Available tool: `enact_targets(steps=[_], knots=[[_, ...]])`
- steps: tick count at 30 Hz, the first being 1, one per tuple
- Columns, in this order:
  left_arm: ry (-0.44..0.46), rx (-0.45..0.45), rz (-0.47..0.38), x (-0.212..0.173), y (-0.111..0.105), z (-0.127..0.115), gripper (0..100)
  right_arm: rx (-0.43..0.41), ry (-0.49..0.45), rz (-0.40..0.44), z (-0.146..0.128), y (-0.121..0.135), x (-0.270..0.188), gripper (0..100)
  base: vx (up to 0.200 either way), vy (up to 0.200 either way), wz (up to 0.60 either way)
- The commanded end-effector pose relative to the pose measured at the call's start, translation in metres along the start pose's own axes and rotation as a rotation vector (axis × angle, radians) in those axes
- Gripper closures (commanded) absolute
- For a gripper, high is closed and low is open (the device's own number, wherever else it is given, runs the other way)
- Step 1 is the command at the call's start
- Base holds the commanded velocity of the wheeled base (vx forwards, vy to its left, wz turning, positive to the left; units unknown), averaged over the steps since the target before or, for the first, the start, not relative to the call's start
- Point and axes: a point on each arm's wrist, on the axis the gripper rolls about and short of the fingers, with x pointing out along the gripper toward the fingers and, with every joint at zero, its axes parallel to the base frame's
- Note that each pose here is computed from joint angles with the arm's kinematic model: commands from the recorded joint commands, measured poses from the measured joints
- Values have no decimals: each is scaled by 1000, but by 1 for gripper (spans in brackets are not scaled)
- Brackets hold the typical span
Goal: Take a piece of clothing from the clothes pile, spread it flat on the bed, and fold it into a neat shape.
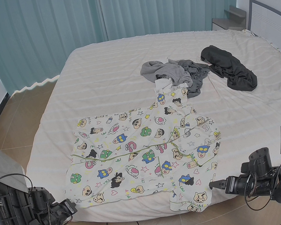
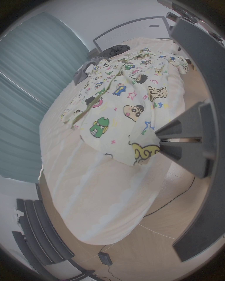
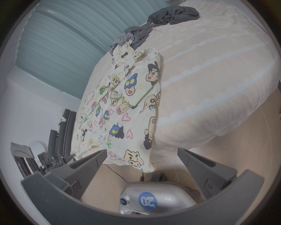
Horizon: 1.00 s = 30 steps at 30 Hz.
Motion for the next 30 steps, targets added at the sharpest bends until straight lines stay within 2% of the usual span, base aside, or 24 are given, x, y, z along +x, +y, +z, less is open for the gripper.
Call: enact_targets(steps=[1, 3, 6, 10, 17, 24, 30], knots=[[-49, -2, -9, -10, -4, 7, 100, -22, 38, -29, -6, -6, 8, 0, 0, 0, 0], [-54, -1, -10, -10, -5, 7, 100, -48, 58, -31, -10, -6, 14, 0, 0, 0, 0], [-78, -16, -3, -10, -6, 10, 100, -67, 74, 10, -14, -1, 19, 0, 0, 0, 0], [-113, -53, 0, -8, -9, 14, 100, -85, 128, 7, -26, -3, 27, 0, 0, 0, 0], [-147, -62, -21, -14, -13, 20, 100, -113, 140, 37, -34, 2, 34, 0, 0, 0, 0], [-142, -63, -21, -15, -13, 19, 100, -136, 124, 79, -33, 14, 46, 0, 0, 0, 0], [-139, -63, -21, -14, -13, 18, 100, -131, 134, 57, -26, 17, 54, 0, 0, 0, 0]])
